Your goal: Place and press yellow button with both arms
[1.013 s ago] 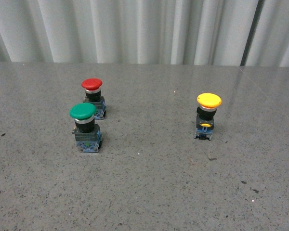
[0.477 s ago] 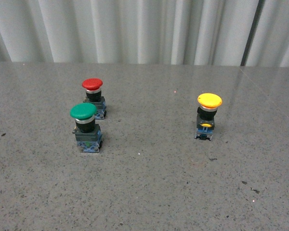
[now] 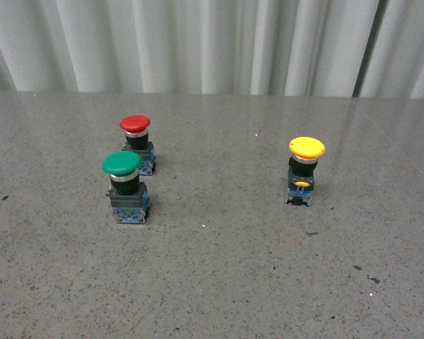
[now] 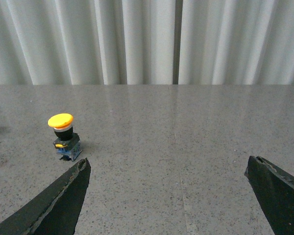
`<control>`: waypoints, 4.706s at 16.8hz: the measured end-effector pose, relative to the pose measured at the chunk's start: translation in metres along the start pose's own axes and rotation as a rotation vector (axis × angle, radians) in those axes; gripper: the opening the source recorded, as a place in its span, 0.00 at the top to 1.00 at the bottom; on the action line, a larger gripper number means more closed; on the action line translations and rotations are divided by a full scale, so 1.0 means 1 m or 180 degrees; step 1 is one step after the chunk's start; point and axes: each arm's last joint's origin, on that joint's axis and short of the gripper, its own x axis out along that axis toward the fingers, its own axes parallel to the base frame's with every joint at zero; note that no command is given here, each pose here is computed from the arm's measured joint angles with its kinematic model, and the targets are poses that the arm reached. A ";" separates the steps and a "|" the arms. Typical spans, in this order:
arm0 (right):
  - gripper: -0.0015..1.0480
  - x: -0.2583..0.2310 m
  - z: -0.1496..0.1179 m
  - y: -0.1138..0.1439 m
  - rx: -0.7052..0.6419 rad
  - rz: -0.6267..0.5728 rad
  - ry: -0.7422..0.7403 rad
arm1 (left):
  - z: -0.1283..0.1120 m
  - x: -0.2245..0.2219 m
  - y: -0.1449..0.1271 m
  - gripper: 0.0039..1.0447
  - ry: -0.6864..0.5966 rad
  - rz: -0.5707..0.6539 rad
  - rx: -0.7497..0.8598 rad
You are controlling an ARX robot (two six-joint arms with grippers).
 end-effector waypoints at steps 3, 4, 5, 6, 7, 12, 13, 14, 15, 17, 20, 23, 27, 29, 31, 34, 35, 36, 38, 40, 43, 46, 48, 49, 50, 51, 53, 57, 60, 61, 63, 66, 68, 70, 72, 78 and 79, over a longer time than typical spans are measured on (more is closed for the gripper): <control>0.06 0.000 0.000 0.000 0.0000 -0.0001 0.0000 | 0.000 0.000 0.000 0.68 -0.0001 0.0001 0.0000; 0.06 0.000 0.000 0.000 0.0000 0.0000 -0.0001 | 0.000 0.000 0.000 0.61 -0.0001 0.0001 0.0000; 0.06 0.000 0.000 0.000 0.0010 0.0011 0.0013 | 0.000 0.000 0.000 0.51 -0.0001 0.0001 0.0000; 0.06 0.002 0.000 0.001 0.0056 0.0061 0.0041 | 0.000 0.000 0.000 0.44 -0.0001 0.0002 0.0000; 0.06 0.005 0.005 0.001 0.0062 0.0098 0.0032 | 0.000 0.000 0.000 0.37 -0.0001 0.0001 0.0000; 0.06 0.058 0.081 0.012 -0.0146 0.0371 -0.0608 | 0.000 0.000 0.000 0.07 -0.0001 0.0002 0.0001; 0.06 0.093 0.089 0.025 -0.0224 0.0534 -0.0533 | 0.000 0.000 0.000 0.06 -0.0001 0.0001 0.0001; 0.06 0.125 0.091 0.038 -0.0245 0.0637 -0.0329 | 0.000 0.000 0.000 0.06 -0.0002 0.0002 0.0001; 0.06 0.156 0.091 0.052 -0.0265 0.0703 -0.0136 | 0.000 0.000 0.000 0.06 -0.0001 0.0001 0.0001; 0.06 0.191 0.084 0.073 -0.0316 0.0751 0.0153 | 0.000 0.000 0.000 0.06 -0.0001 0.0001 0.0002; 0.25 0.213 0.061 0.104 -0.0461 0.0830 0.0545 | 0.000 0.000 0.000 0.06 -0.0001 0.0001 0.0001; 0.42 0.214 0.057 0.108 -0.0470 0.0833 0.0641 | 0.000 0.000 0.000 0.06 -0.0001 0.0002 0.0001; 0.83 0.216 0.039 0.115 -0.0454 0.0865 0.0904 | 0.000 0.000 0.000 0.06 -0.0002 0.0002 0.0001; 0.98 0.217 0.030 0.121 -0.0446 0.0919 0.0997 | 0.000 0.000 0.000 0.06 -0.0002 0.0002 0.0001; 0.98 0.217 0.020 0.125 -0.0453 0.0966 0.1113 | 0.000 0.000 0.000 0.06 -0.0001 0.0001 0.0001; 0.98 0.221 0.013 0.128 -0.0457 0.0978 0.1191 | 0.000 0.000 0.000 0.06 -0.0001 0.0002 0.0001; 0.98 0.221 0.011 0.129 -0.0463 0.0987 0.1206 | 0.000 0.000 0.000 0.06 -0.0001 0.0001 0.0001; 0.98 0.221 0.011 0.129 -0.0464 0.0992 0.1207 | 0.000 0.000 0.000 0.06 -0.0001 0.0001 0.0001; 0.98 0.221 0.011 0.130 -0.0458 0.1011 0.1199 | 0.000 0.000 0.000 0.06 -0.0002 0.0002 0.0001; 0.98 0.221 0.009 0.131 -0.0460 0.1035 0.1214 | 0.000 0.000 0.000 0.06 -0.0001 0.0002 0.0002; 0.98 0.223 -0.002 0.132 -0.0488 0.1045 0.1325 | 0.000 0.000 0.000 0.06 -0.0001 0.0002 0.0001; 0.98 0.222 -0.005 0.132 -0.0510 0.1031 0.1399 | 0.000 0.000 0.000 0.06 -0.0001 0.0001 0.0002; 0.98 0.222 -0.006 0.132 -0.0530 0.1006 0.1451 | 0.000 0.000 0.000 0.06 -0.0001 0.0002 0.0001; 0.98 0.222 -0.007 0.131 -0.0535 0.1003 0.1477 | 0.000 0.000 0.000 0.06 -0.0001 0.0001 0.0001; 0.98 0.222 -0.008 0.131 -0.0542 0.0996 0.1499 | 0.000 0.000 0.000 0.06 -0.0002 0.0001 0.0002; 0.98 0.222 -0.008 0.131 -0.0545 0.0993 0.1502 | 0.000 0.000 0.000 0.06 -0.0001 0.0002 0.0001; 0.98 0.223 -0.005 0.131 -0.0514 0.0983 0.1419 | 0.000 0.000 0.000 0.06 -0.0001 0.0002 0.0002; 0.98 0.210 0.055 0.123 -0.0108 0.0895 0.0595 | 0.000 0.000 0.000 0.06 -0.0002 0.0001 0.0001; 0.98 0.180 0.098 0.120 0.0299 0.1135 0.0096 | 0.000 0.000 0.000 0.06 -0.0001 0.0001 0.0001; 0.98 0.176 0.099 0.118 0.0322 0.1133 0.0089 | 0.000 0.000 0.000 0.06 -0.0002 0.0001 0.0002; 0.98 0.171 0.100 0.117 0.0352 0.1139 0.0086 | 0.000 0.000 0.000 0.06 -0.0001 0.0001 0.0001; 0.98 0.143 0.099 0.106 0.0513 0.1172 0.0077 | 0.000 0.000 0.000 0.06 -0.0002 0.0001 0.0002; 0.98 0.106 0.101 0.083 0.0690 0.1160 -0.0019 | 0.000 0.000 0.000 0.06 -0.0001 0.0001 0.0001; 0.98 0.076 0.099 0.056 0.0493 0.0504 0.0029 | 0.000 0.000 0.000 0.06 -0.0002 0.0001 0.0002; 0.98 0.042 0.070 0.018 0.0120 -0.0015 0.0247 | 0.000 0.000 0.000 0.06 -0.0001 0.0004 0.0001; 0.98 0.018 0.036 0.000 0.0024 -0.0001 0.0070 | 0.000 0.000 0.000 0.06 -0.0002 0.0001 0.0002; 0.98 0.017 0.033 0.000 0.0022 0.0000 0.0045 | 0.000 0.000 0.000 0.06 -0.0002 0.0001 0.0001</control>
